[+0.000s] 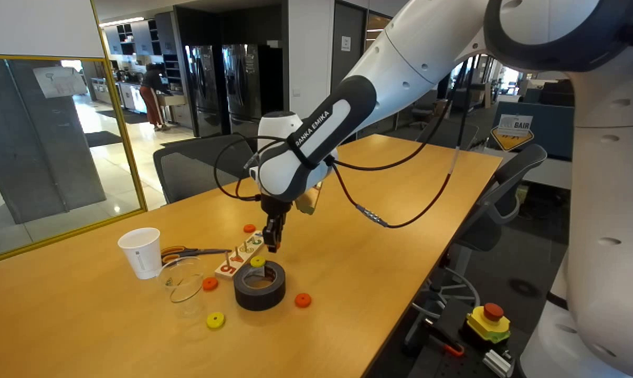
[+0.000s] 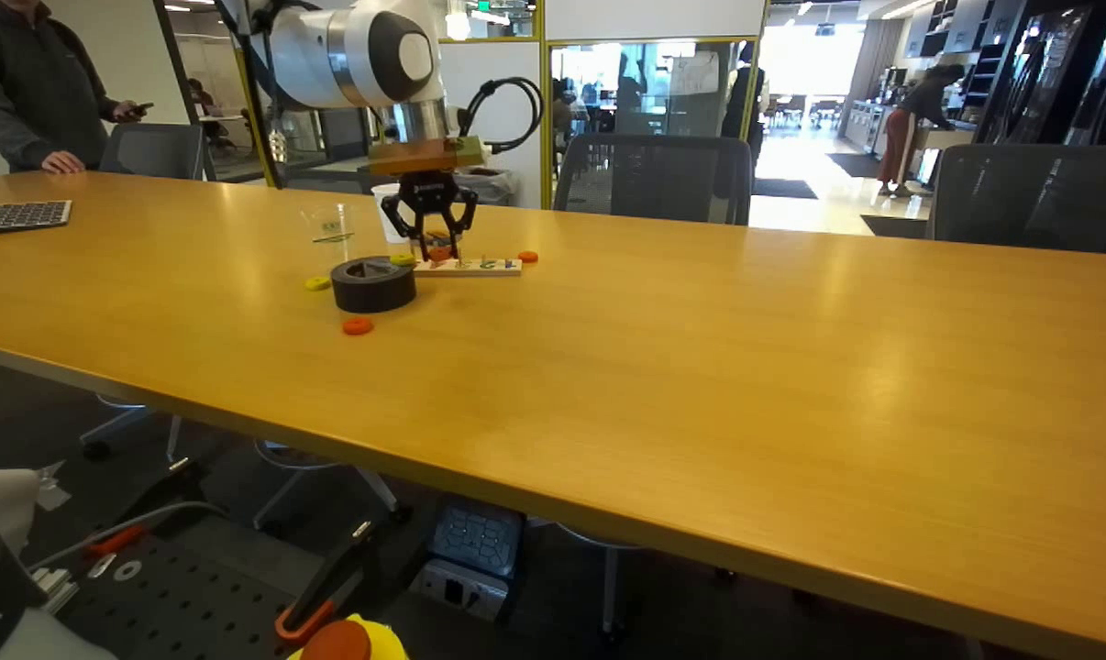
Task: Put three round orange blocks in the white cup, then put the two round yellow blocks in the clear cup and put the last round orange block in the white cup
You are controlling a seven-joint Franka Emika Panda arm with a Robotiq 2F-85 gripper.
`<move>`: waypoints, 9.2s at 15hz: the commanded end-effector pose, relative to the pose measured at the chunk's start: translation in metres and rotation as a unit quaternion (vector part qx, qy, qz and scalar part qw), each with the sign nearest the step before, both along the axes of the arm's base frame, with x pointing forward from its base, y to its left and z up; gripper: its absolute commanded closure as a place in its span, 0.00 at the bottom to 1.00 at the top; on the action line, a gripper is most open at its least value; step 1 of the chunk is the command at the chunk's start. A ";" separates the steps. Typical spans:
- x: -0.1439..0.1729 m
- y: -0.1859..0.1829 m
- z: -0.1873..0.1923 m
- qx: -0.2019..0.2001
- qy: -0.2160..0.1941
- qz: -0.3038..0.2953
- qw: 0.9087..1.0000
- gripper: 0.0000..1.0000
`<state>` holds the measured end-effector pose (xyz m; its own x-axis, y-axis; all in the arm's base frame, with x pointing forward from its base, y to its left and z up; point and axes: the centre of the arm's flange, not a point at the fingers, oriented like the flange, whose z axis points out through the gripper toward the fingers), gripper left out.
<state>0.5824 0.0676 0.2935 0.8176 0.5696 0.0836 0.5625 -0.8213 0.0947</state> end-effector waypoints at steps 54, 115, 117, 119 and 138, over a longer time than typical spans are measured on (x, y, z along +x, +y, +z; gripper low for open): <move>0.190 0.184 0.103 -0.003 -0.115 -0.039 0.993 0.00; 0.210 -0.053 -0.057 0.047 0.013 -0.187 0.981 0.26; 0.211 -0.054 -0.057 0.046 0.012 -0.188 0.981 0.42; 0.211 -0.056 -0.058 0.045 0.013 -0.189 0.981 0.58; 0.214 0.039 -0.017 0.052 -0.005 -0.138 0.989 0.82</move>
